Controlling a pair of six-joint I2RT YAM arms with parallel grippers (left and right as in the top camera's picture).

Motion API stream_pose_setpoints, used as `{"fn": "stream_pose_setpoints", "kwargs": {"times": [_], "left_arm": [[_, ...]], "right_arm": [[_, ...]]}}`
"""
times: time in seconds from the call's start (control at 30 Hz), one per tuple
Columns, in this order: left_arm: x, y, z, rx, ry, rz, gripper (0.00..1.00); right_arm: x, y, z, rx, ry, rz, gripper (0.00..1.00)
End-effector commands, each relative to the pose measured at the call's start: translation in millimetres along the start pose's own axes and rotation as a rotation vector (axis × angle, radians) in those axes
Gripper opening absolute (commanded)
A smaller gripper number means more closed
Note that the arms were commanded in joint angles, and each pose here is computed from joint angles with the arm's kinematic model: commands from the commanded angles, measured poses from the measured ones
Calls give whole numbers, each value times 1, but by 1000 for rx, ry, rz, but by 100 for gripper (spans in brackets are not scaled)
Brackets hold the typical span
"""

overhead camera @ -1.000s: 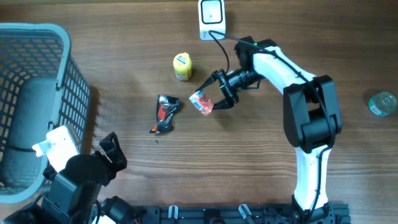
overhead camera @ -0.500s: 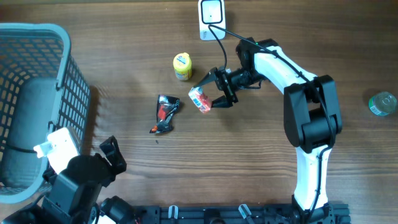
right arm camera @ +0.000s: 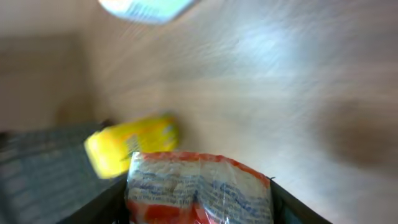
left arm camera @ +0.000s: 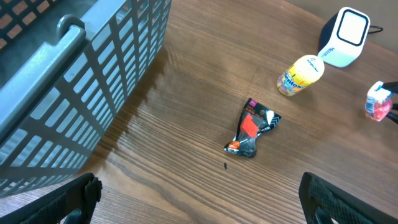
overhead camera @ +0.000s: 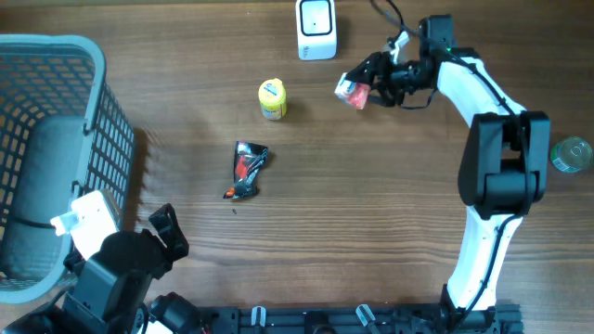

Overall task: Scan the item barcode
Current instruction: 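Carry the red-and-white box with the right gripper to the white scanner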

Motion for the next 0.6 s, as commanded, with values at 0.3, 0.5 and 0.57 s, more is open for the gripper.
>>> {"fn": "stream_pose_setpoints", "kwargs": {"times": [0.3,0.5,0.57], "left_arm": [[0,2,2,5,4,-5,100],[5,2,-4,-27,4,-36,100],[5,2,-4,-28,4,-37,100]], "right_arm": [[101,-43,-82,-767,-588,504,70],[150,-48,-95,-941,-764,455,70],[158,-49,-100,-983,-778,421,70]]}}
Point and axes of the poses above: each gripper's point midway between its finger pads, its own y axis out along the fingers, its own x axis along the line the jaws close on, z = x × y, the point moved 1 cm from there along -y, back along the fingers, and after that the axes turned 3 degrees about y, right-handed, at the moved point
